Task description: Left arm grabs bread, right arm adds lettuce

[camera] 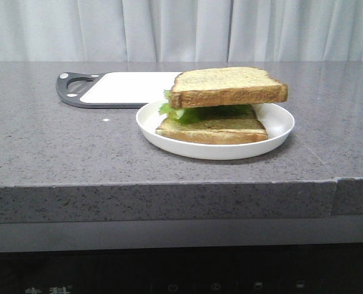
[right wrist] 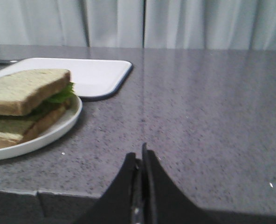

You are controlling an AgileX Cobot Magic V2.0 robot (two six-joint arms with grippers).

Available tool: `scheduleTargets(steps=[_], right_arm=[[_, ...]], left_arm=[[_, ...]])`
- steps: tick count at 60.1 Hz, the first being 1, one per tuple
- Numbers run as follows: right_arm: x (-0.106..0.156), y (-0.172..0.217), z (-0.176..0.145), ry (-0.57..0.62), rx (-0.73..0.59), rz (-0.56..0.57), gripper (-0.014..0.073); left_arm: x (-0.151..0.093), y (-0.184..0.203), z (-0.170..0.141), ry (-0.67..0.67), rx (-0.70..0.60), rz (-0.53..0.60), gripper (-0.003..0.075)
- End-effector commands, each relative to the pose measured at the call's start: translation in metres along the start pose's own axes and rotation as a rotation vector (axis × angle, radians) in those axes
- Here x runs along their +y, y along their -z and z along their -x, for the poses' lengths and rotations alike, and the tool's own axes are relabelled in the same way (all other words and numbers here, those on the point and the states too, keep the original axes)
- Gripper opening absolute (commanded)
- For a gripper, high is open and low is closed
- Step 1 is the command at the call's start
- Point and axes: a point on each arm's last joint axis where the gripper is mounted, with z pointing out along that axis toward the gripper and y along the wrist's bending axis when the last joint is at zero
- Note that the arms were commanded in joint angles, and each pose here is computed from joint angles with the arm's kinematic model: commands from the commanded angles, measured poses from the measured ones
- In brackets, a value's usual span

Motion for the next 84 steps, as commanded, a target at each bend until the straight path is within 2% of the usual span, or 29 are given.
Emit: scheduleTargets(steps=[1, 7, 84], right_arm=[[-0.0052, 0.0022, 0.0028, -0.040, -0.111, -0.076, -0.0061], [-0.0080, 0.0006, -0.0059, -0.076, -0.085, -0.113, -0.0061], [-0.0080, 0.0006, -0.0060, -0.075, -0.084, -0.114, -0.0061]], left_arm=[[0.0002, 0.0017, 0.0076, 0.020, -0.103, 0.000, -0.0020], [0.0002, 0.0016, 0.0075, 0.020, -0.101, 0.001, -0.0021], [0.0002, 0.0016, 0.0075, 0.020, -0.101, 0.001, -0.0020]])
